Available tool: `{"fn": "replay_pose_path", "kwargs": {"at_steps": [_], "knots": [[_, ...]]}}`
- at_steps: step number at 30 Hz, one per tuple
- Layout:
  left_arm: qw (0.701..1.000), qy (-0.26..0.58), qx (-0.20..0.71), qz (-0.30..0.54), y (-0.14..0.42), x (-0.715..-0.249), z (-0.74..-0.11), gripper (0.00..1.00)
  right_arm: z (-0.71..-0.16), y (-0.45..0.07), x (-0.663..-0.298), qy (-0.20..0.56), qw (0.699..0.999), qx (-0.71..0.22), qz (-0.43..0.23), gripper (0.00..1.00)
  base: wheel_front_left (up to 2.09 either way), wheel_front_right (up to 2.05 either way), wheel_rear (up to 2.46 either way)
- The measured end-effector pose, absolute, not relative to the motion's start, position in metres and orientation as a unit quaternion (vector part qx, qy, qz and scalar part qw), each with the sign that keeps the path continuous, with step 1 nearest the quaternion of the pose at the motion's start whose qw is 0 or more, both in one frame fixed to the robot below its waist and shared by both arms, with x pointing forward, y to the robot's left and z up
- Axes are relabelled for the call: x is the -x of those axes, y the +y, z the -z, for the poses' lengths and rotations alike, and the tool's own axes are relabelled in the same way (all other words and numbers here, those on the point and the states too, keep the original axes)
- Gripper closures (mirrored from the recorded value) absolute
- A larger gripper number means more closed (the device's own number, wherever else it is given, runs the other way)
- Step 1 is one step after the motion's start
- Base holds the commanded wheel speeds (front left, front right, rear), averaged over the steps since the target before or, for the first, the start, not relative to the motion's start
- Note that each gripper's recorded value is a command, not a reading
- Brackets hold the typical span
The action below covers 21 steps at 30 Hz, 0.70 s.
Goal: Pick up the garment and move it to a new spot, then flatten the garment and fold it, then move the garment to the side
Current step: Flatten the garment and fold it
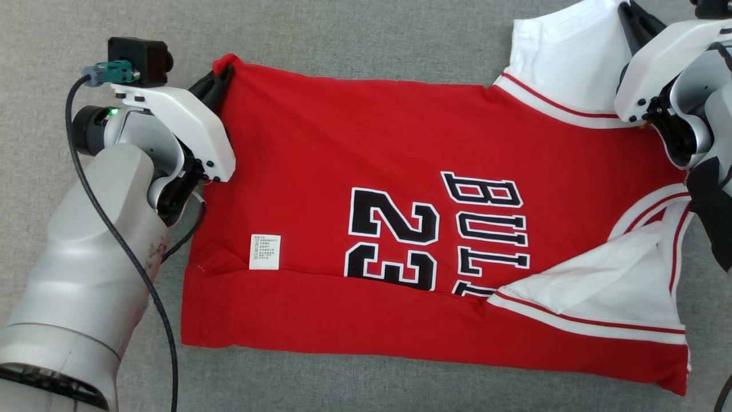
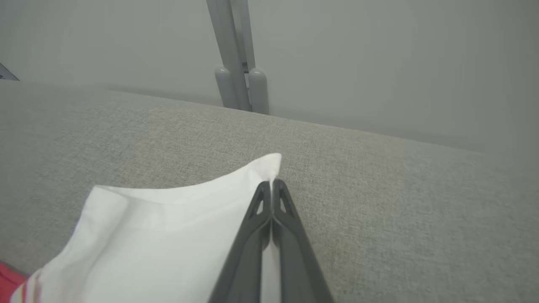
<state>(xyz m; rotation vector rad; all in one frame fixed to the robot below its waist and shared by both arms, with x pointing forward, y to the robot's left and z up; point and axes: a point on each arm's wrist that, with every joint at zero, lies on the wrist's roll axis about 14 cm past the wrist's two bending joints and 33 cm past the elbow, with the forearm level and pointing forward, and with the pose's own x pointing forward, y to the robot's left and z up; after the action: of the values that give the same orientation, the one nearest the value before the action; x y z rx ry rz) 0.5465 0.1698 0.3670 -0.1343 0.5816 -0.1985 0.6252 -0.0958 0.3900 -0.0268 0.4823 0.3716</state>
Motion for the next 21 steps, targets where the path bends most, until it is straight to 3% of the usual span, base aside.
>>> {"fn": "replay_pose_path", "kwargs": {"at_steps": [10,21], "knots": [[0.964,0.238,0.07,0.096,0.18,-0.547,-0.39,1.0,-0.433,-0.099,-0.61,0.154,0.965,-0.021,-0.212,1.0,0.0,0.0,0.0],[0.971,0.207,0.081,0.088,0.19,-0.514,-0.396,1.0,-0.45,-0.114,-0.541,0.118,0.957,-0.092,-0.248,1.0,0.0,0.0,0.0]]}}
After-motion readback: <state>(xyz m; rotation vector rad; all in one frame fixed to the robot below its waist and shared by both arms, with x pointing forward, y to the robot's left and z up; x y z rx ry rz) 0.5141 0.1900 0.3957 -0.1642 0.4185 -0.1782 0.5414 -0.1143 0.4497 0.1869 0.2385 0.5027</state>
